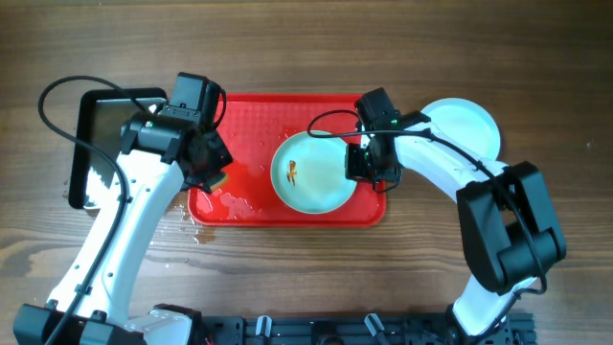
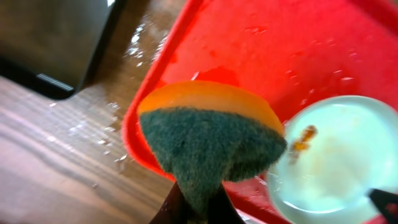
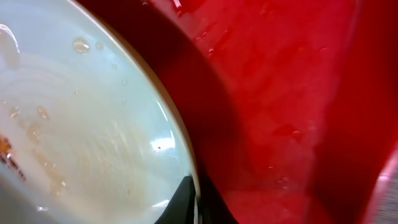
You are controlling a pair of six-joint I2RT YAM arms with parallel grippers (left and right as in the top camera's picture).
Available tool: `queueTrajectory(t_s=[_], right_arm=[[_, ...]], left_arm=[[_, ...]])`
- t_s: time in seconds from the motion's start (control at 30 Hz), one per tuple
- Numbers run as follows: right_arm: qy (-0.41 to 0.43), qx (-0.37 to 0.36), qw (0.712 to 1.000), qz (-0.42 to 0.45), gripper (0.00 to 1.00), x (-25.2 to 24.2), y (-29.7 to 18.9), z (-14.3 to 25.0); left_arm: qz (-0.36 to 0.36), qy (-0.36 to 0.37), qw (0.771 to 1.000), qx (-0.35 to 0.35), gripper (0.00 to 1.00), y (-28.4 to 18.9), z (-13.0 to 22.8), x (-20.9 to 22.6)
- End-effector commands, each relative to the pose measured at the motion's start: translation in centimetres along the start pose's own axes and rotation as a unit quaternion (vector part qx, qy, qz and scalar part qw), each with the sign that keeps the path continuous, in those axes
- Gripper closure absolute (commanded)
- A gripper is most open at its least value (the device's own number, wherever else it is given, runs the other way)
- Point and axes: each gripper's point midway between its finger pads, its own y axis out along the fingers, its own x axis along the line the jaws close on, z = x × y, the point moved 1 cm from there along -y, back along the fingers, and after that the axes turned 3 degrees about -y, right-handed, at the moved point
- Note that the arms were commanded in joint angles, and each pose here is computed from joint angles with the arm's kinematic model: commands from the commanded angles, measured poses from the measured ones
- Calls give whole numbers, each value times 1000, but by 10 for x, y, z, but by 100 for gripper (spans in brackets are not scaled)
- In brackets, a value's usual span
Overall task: Clean dirty plates on tray and stack at the side
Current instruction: 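Move the right gripper to the rim of the last plate on the tray, then scrub the last white plate with the sponge in the left gripper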
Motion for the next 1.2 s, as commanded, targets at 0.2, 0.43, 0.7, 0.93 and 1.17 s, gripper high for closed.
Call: queueTrajectory(t_s=[0.2,0.43,0.7,0.93,1.17], right_arm=[[-22,-36,999,-35,96,53,24,3],[-40,-56,997,-46,96,59,23,-5],[-34,-49,997,-43,96,57,24,-3],[-33,-47,998,-41,96,56,24,-1],[-24,-50,998,-37,96,55,24,-3]], left_arm=[[133,78,986,58,96,62,10,-65],[186,125,962,153,96,115,40,-92],[210,171,948,167,96,116,67,-119],[155,155,964,152,96,131,69,-107],[60,234,970,37,96,147,78,-105]])
